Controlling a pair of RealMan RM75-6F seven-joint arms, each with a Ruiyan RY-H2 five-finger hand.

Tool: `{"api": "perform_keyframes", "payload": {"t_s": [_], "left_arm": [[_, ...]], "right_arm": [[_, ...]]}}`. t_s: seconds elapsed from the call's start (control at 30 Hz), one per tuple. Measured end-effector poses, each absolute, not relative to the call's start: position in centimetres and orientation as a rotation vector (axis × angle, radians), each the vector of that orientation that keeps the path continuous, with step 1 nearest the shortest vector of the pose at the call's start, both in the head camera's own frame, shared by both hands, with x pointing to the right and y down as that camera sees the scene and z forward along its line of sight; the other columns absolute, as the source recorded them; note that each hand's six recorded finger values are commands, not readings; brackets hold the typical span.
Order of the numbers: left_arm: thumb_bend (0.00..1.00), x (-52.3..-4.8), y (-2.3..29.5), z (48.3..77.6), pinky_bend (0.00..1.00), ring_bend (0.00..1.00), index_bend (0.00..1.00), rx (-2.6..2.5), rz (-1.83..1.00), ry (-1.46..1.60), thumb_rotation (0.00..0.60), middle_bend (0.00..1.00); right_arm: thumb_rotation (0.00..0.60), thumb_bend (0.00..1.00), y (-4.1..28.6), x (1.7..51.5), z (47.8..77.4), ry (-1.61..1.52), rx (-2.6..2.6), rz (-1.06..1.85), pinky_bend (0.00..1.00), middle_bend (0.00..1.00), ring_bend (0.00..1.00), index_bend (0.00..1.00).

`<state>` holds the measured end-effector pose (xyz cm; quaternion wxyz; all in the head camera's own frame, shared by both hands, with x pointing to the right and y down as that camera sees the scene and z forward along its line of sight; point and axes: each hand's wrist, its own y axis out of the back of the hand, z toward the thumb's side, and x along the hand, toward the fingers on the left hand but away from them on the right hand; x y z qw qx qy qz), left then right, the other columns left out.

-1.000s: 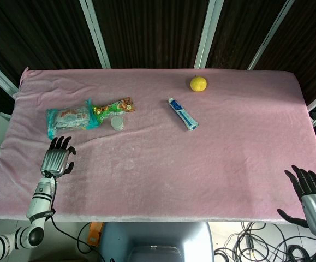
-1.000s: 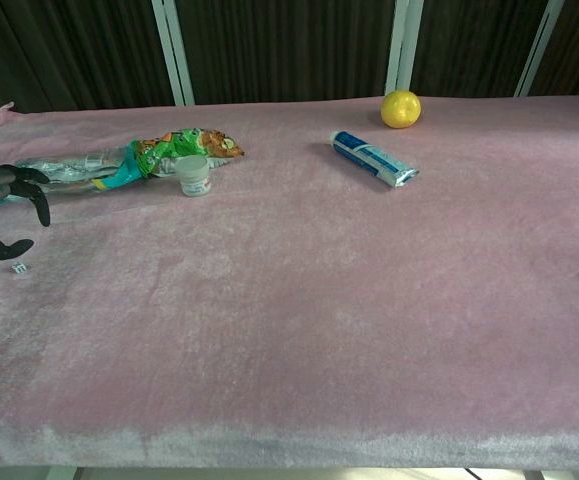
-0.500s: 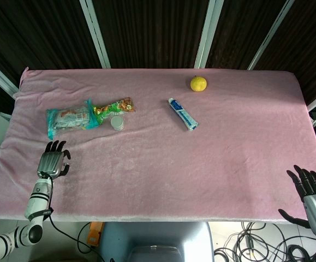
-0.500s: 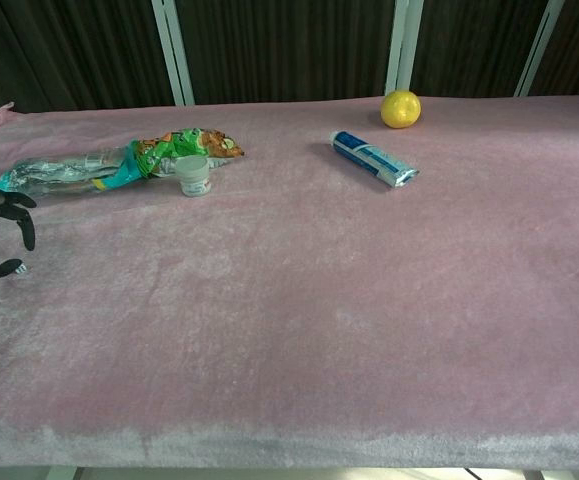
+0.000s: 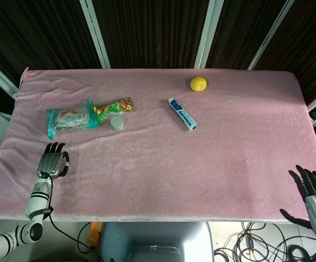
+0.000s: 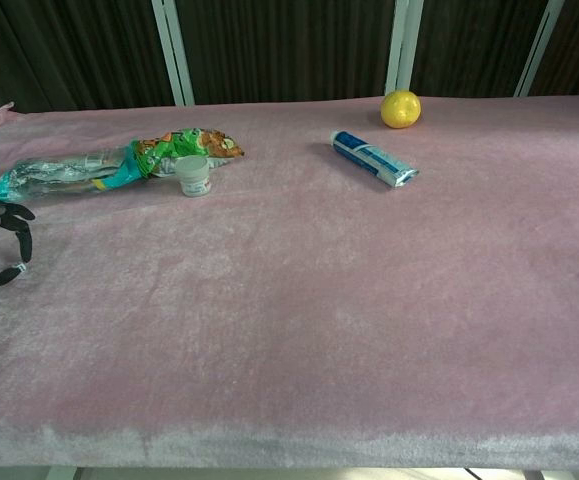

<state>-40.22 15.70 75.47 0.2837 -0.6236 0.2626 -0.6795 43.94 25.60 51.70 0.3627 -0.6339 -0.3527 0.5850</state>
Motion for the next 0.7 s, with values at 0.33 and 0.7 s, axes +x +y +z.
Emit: {"api": "perform_keyframes", "payload": {"t_s": [0.33, 0.7], "left_arm": [[0.40, -40.4, 15.7, 75.7, 0.03, 0.03, 0.58, -1.668, -1.829, 0.702, 0.600, 0.14], [0.40, -37.2, 15.2, 73.5, 0.09, 0.05, 0.62, -1.744, -1.677, 0.774, 0.600, 0.18]], "right_arm": [[0.600, 0.28, 25.6, 43.9, 51.6, -0.910, -1.631, 1.503, 0.00, 0.00, 0.00, 0.00], [0.600, 0.28, 25.6, 43.7, 52.0, -0.896, -1.635, 1.508, 0.00, 0.00, 0.00, 0.00]]}}
